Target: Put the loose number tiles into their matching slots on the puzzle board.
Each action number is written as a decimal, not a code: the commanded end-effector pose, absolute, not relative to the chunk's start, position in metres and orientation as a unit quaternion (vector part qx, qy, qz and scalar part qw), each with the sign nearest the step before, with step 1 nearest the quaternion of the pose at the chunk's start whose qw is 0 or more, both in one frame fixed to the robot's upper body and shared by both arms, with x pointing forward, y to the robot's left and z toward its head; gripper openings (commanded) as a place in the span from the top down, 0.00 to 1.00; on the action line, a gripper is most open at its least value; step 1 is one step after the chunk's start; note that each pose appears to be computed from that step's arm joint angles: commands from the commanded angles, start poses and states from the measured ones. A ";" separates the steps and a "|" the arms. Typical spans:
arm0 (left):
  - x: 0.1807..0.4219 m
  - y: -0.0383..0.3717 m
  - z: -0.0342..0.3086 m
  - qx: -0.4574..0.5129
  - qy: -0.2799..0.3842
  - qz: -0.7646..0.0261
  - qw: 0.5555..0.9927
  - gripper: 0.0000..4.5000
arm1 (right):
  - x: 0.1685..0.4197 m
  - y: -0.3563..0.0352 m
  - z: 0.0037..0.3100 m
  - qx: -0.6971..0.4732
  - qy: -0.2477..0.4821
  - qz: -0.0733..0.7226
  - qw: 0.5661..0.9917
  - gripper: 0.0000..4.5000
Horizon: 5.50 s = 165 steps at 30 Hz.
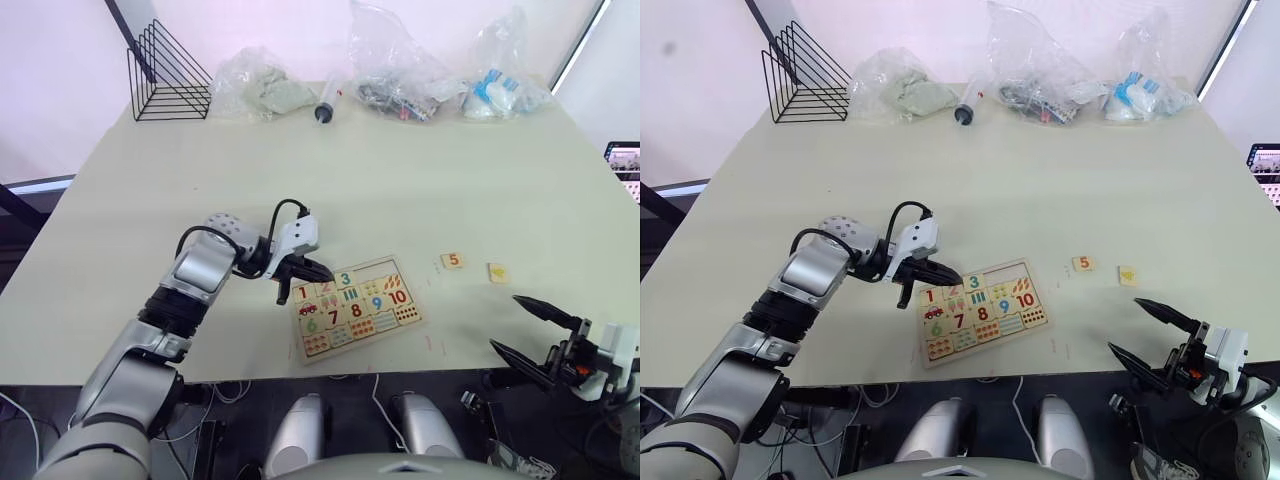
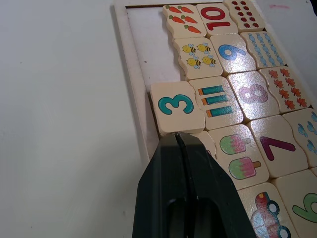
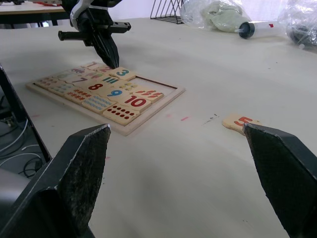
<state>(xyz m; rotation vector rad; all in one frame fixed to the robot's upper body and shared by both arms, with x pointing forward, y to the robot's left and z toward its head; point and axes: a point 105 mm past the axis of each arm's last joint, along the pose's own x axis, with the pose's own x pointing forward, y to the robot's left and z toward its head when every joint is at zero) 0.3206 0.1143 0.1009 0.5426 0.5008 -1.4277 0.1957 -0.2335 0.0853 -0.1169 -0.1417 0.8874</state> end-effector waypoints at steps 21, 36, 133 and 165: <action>0.320 0.120 0.134 0.179 0.156 -0.640 0.731 0.99 | 0.197 -0.233 0.098 -0.067 -0.088 0.435 0.894 0.00; 0.304 0.183 0.134 0.049 0.094 -0.495 0.862 0.99 | 0.212 -0.253 0.100 -0.079 -0.061 0.395 0.913 0.00; 0.248 0.241 0.110 0.106 0.062 -0.479 0.869 0.03 | 0.248 -0.286 0.105 -0.122 0.016 0.413 0.902 0.00; 0.222 0.237 0.132 0.126 0.029 -0.633 0.763 0.03 | 0.309 -0.284 0.099 -0.267 0.167 0.519 0.795 0.00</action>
